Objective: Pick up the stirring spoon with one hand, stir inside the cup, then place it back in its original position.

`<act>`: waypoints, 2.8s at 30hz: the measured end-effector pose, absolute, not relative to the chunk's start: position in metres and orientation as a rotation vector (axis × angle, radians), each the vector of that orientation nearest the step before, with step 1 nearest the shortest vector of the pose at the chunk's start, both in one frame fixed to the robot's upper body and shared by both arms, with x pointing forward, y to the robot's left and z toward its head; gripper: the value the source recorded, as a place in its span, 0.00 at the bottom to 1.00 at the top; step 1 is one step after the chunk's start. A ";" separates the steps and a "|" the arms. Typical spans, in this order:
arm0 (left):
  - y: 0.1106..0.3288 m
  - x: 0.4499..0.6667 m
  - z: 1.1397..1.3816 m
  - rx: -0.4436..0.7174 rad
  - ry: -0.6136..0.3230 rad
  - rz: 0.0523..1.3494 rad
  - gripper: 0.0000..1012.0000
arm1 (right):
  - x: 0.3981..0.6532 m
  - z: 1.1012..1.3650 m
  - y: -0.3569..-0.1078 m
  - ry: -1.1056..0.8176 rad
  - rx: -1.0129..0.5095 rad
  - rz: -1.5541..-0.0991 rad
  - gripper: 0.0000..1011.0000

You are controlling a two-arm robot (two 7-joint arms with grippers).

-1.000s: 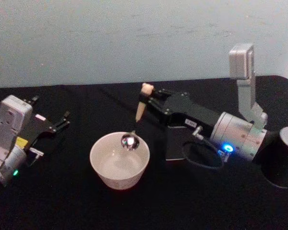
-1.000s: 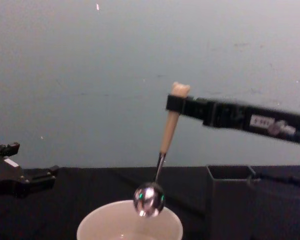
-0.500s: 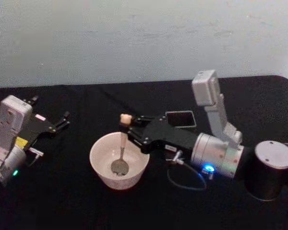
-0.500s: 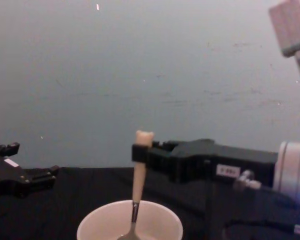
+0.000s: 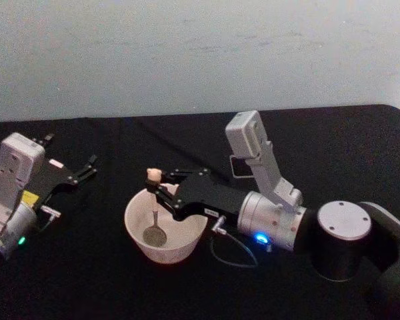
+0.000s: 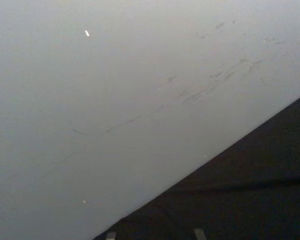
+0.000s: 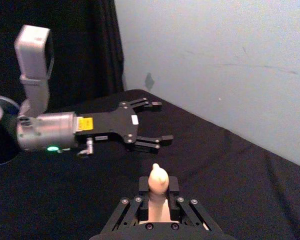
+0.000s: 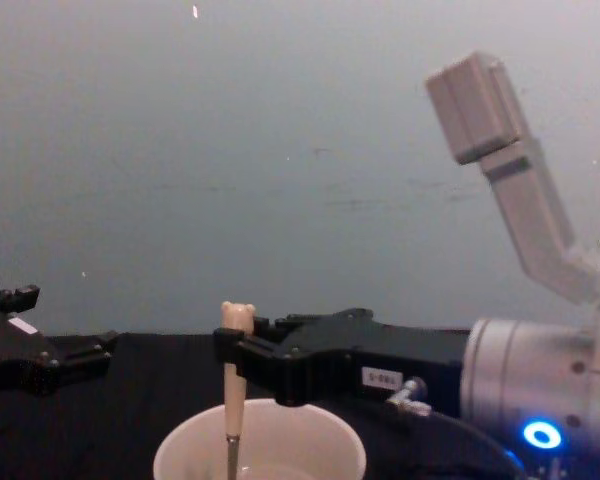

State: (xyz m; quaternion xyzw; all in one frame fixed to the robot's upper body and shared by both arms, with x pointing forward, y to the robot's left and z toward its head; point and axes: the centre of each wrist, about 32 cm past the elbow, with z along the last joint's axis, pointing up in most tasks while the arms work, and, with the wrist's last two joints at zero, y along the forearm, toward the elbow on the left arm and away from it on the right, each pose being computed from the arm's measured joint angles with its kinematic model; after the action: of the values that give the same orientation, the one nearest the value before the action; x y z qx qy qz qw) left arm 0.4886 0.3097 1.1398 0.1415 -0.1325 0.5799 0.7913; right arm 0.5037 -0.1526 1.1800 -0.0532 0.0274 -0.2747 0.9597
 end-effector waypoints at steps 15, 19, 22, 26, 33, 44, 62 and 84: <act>0.310 0.489 1.140 0.304 -0.285 1.248 0.99 | 0.526 1.178 -0.141 0.073 -0.110 -0.664 0.21; 0.310 0.489 1.140 0.304 -0.285 1.248 0.99 | 0.528 1.180 -0.146 0.069 -0.109 -0.681 0.21; 0.310 0.489 1.140 0.305 -0.285 1.248 0.99 | 0.527 1.180 -0.153 0.069 -0.112 -0.689 0.21; 0.310 0.489 1.140 0.305 -0.285 1.248 0.99 | 0.523 1.182 -0.168 0.074 -0.118 -0.697 0.21; 0.310 0.489 1.140 0.304 -0.285 1.248 0.99 | 0.513 1.188 -0.188 0.081 -0.115 -0.679 0.21; 0.310 0.489 1.140 0.304 -0.285 1.248 0.99 | 0.494 1.193 -0.202 0.087 -0.115 -0.594 0.21; 0.310 0.489 1.140 0.304 -0.285 1.248 0.99 | 0.493 1.187 -0.163 0.083 -0.120 -0.550 0.21; 0.310 0.489 1.140 0.304 -0.285 1.248 0.99 | 0.530 1.186 -0.158 0.074 -0.114 -0.704 0.21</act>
State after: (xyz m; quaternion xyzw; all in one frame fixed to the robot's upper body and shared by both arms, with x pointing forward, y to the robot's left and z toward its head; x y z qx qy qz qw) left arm 0.4886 0.3097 1.1398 0.1415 -0.1324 0.5799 0.7913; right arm 0.5302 -0.1578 1.1859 -0.0557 0.0363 -0.3446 0.9364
